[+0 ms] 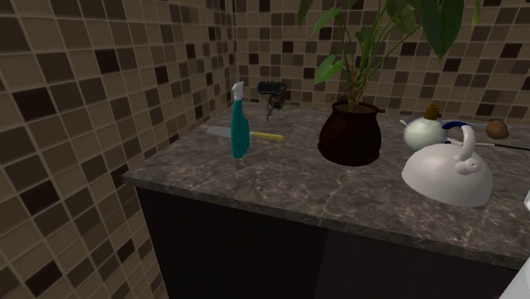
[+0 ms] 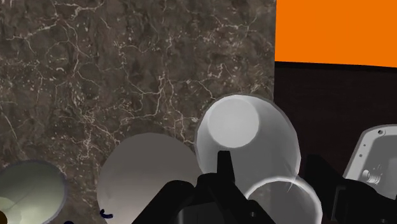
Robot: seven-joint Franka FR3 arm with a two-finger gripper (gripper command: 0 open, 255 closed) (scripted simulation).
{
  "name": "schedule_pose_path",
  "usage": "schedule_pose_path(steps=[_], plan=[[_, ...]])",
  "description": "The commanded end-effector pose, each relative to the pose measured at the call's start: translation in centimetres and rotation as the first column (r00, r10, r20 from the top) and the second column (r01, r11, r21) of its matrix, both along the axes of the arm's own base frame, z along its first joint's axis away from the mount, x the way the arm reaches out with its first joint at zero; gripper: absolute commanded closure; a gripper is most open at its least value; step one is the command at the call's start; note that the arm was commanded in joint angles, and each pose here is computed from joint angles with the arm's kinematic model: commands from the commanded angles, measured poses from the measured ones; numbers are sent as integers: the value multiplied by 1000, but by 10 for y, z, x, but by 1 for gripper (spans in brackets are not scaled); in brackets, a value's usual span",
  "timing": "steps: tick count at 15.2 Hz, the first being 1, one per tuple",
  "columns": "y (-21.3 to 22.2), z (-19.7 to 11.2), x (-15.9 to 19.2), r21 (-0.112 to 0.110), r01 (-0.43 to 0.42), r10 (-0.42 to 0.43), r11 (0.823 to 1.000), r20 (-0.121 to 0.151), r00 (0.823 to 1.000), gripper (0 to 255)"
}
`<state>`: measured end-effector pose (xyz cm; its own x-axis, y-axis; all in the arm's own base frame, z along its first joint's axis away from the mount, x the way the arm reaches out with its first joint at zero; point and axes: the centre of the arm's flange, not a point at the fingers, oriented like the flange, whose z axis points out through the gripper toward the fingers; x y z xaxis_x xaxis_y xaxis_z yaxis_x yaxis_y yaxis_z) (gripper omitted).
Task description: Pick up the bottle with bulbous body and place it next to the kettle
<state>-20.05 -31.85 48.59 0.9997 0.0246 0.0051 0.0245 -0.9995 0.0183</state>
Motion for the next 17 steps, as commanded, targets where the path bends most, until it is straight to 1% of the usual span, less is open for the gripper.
schedule_pose_path(steps=[1, 8, 15, 16, 17], plan=[[-1, -11, -1, -1, 0, 0, 1000, 0, 1000, 255], [-1, -45, -1, -1, 0, 0, 1000, 0, 1000, 255], [-1, -45, -1, -1, 0, 0, 1000, 0, 1000, 255], [-1, -45, -1, -1, 0, 0, 1000, 0, 1000, 0], [-1, -45, -1, -1, 0, 0, 1000, 0, 1000, 0]])
